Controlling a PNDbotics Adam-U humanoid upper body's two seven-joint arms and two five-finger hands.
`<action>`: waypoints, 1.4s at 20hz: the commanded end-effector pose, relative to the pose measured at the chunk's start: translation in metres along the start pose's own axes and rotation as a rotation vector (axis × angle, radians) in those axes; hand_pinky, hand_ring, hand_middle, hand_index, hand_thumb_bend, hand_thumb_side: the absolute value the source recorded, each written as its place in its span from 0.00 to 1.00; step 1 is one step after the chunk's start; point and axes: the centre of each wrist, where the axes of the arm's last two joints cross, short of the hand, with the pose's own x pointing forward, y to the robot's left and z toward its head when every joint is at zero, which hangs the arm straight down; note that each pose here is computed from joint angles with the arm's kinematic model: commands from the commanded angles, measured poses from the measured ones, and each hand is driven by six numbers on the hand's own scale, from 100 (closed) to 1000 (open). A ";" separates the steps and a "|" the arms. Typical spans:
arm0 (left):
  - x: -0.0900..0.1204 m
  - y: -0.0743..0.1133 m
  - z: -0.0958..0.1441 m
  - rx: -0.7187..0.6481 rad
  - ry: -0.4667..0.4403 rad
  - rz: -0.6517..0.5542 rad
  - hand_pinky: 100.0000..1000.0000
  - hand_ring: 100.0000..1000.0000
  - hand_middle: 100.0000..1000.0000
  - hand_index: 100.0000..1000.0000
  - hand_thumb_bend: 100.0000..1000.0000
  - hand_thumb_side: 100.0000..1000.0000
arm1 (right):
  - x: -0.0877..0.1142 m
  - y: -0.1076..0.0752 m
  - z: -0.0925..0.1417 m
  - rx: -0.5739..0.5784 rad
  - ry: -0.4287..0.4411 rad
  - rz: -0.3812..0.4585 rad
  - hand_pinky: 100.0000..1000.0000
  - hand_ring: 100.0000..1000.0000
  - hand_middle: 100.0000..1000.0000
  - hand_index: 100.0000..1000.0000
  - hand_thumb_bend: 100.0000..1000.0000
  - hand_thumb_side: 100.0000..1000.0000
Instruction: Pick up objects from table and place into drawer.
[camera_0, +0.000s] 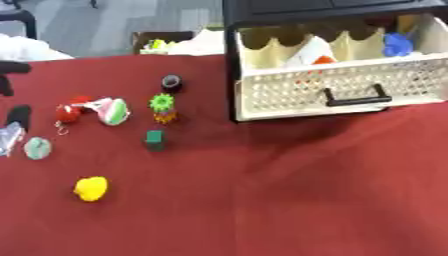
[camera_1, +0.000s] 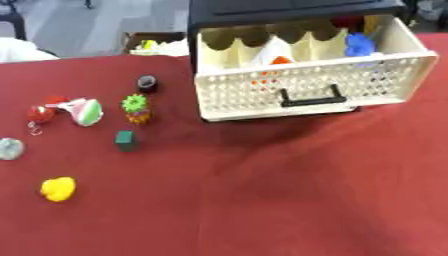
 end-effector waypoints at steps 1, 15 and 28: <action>0.001 0.012 0.001 -0.045 -0.004 -0.031 0.57 0.52 0.59 0.95 0.00 0.91 | 0.002 -0.002 -0.007 -0.003 -0.028 -0.007 0.53 0.43 0.38 0.68 0.00 1.00; 0.016 0.005 -0.009 -0.216 0.001 -0.089 0.62 0.58 0.64 0.93 0.17 0.98 | 0.002 -0.001 -0.004 -0.004 -0.011 -0.015 0.53 0.42 0.37 0.66 0.00 1.00; 0.033 -0.013 -0.015 -0.397 -0.052 -0.038 0.61 0.59 0.66 0.99 0.25 1.00 | 0.002 -0.001 -0.005 -0.010 -0.003 -0.021 0.53 0.42 0.37 0.66 0.00 1.00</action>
